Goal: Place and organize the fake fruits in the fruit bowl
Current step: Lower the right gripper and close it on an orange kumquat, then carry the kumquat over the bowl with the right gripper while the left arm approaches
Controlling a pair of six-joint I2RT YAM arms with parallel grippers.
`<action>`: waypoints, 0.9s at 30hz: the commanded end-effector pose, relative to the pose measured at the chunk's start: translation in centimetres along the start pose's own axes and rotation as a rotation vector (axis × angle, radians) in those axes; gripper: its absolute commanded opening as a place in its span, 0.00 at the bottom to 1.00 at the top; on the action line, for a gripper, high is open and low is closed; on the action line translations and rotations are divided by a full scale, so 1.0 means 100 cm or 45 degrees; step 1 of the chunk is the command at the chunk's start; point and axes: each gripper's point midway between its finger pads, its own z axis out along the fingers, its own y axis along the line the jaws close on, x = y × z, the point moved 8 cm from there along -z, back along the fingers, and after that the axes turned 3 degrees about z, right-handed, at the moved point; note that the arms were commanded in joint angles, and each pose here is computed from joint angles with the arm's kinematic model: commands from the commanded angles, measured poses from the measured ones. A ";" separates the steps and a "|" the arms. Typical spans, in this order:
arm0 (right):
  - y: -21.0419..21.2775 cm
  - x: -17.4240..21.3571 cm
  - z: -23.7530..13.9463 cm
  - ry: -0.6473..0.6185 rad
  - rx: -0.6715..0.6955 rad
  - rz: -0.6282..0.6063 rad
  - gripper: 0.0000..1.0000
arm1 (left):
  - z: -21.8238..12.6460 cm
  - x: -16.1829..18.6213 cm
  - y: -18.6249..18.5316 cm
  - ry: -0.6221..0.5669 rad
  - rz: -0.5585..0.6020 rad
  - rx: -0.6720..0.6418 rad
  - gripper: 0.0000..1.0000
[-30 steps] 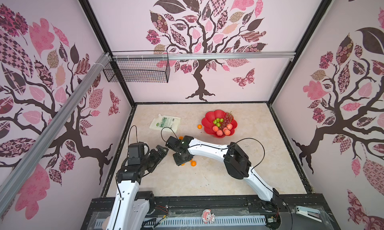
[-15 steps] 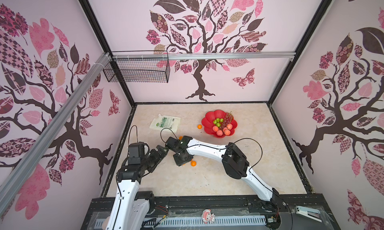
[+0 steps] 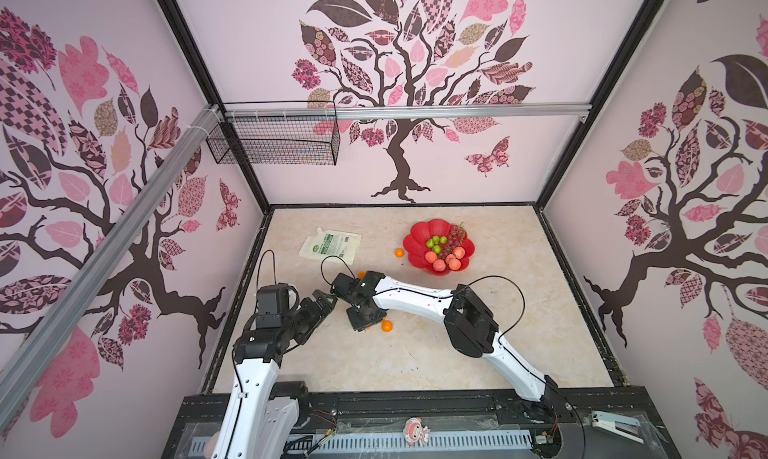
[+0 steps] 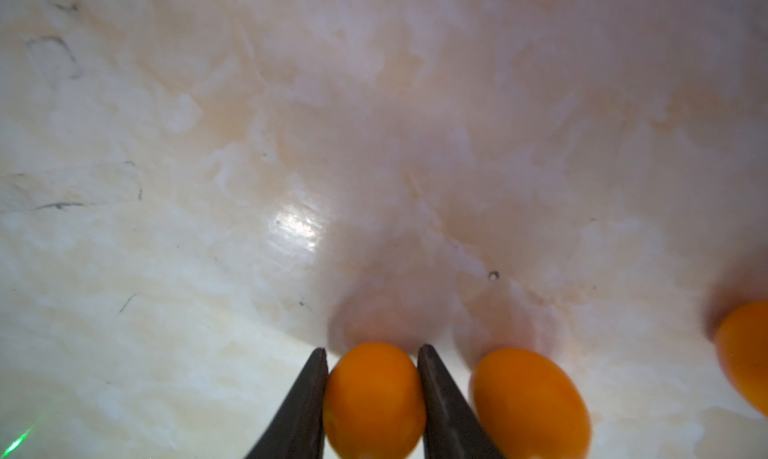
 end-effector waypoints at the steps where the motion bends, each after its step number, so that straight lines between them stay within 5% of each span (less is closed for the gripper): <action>1: 0.005 -0.005 -0.004 -0.004 -0.024 0.005 0.35 | -0.014 -0.008 -0.010 -0.060 0.087 -0.002 0.98; 14: -0.003 -0.026 -0.076 -0.154 -0.215 0.055 0.34 | -0.027 -0.034 -0.041 -0.138 0.178 0.034 0.98; 27: -0.088 -0.036 -0.121 -0.254 -0.199 0.234 0.33 | 0.020 -0.032 -0.100 -0.067 0.373 0.086 0.98</action>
